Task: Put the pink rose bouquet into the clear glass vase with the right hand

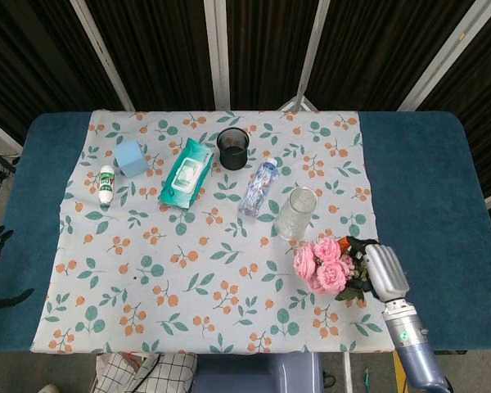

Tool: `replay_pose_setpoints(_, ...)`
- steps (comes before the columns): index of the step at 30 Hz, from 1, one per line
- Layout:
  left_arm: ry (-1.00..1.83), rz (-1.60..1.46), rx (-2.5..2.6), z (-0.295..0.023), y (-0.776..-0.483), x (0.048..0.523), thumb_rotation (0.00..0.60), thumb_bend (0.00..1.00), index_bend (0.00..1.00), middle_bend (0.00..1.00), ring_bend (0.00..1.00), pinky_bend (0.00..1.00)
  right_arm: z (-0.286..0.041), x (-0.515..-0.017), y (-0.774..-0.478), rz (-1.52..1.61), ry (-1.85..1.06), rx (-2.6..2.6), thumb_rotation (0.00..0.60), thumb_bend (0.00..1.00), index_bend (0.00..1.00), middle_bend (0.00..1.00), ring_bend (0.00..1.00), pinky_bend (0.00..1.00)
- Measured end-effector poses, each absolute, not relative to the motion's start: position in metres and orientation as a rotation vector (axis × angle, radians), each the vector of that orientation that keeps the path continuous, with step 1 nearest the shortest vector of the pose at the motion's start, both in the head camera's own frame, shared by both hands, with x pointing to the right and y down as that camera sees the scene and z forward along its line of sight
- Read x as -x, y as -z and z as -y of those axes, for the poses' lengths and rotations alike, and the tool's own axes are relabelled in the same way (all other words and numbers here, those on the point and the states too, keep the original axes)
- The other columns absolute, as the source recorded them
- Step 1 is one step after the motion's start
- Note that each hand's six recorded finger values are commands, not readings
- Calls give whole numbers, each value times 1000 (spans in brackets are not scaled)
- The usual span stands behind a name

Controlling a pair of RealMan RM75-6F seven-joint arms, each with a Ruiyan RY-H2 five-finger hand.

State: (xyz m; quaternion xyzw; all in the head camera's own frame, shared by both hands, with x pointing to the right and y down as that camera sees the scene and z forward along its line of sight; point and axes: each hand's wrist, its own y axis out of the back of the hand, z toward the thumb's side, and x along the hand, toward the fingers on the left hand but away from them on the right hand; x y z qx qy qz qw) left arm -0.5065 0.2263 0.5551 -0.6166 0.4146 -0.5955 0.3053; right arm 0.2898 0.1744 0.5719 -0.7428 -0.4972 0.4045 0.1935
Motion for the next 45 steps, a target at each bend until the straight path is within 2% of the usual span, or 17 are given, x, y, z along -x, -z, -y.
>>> replay_pose_setpoints(10,1576,-1080,1619,-226,-556,503,600,0,0,0,0,0,-113,-331,-500,1820,-816,1940,600,374,486,509,528,390)
replay_pose_setpoints(23,1581,-1080,1625,-226,-557,503,600,0,0,0,0,0,-61,-340,-456,2314,-360,2074,600,374,486,509,528,390)
replay_pose_setpoints(30,1582,-1084,1630,-225,-558,504,600,0,0,0,0,0,-40,-317,-449,2466,-104,2199,600,374,486,509,528,390)
replay_pose_setpoints(45,1583,-1084,1639,-225,-558,505,600,0,0,0,0,0,-32,-264,-479,2726,169,2557,600,374,486,509,528,420)
